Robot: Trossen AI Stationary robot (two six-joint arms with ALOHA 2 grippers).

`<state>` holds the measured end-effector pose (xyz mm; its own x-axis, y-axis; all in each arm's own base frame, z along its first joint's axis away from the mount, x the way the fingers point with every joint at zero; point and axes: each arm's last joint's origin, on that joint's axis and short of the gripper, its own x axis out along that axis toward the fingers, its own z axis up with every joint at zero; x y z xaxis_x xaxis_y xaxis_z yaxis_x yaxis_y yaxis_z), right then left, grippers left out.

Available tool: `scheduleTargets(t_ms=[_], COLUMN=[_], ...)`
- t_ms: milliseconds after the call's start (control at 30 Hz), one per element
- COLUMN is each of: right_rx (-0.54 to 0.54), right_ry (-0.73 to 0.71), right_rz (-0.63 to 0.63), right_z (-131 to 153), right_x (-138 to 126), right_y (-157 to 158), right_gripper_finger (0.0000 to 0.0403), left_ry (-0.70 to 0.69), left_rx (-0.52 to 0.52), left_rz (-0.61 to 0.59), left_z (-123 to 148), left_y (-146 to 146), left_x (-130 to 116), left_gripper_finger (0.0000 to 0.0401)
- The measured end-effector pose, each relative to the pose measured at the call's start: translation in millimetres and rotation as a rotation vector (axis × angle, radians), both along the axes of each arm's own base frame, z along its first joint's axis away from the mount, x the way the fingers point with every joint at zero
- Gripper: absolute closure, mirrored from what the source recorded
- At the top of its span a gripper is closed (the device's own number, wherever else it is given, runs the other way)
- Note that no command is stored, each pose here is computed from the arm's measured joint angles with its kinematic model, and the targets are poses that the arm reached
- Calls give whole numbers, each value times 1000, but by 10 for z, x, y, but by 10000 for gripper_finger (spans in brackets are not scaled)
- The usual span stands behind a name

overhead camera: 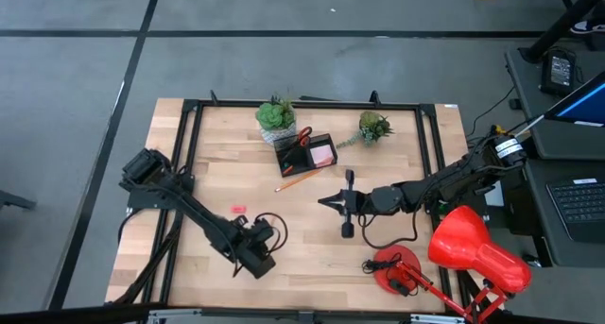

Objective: Pick and place office supplies into organizer
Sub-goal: Put the bottom orange pencil into the black desk organizer

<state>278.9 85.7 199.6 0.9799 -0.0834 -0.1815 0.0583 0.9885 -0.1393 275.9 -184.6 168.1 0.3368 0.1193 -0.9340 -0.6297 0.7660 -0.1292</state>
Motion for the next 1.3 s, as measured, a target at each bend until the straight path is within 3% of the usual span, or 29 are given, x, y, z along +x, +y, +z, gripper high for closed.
scheduleTargets(t_ms=[200, 433, 1100, 1300], right_rx=[0, -1, -1, 1], right_ry=[1, 2, 16, 15], right_rz=[1, 1, 0, 0], right_z=[-1, -2, -16, -16], right_x=[0, 0, -3, -3], right_y=[0, 0, -2, -2], right_gripper_finger=[398, 398, 398, 398], left_ry=[12, 16, 171, 194], left_rx=[11, 17, 5, 4], left_rz=[-23, 34, 107, 116], left_z=[-1, -2, -349, -336], left_y=[86, 219, 222, 228], left_x=[56, 124, 156, 129], left_gripper_finger=[293, 267, 267, 267])
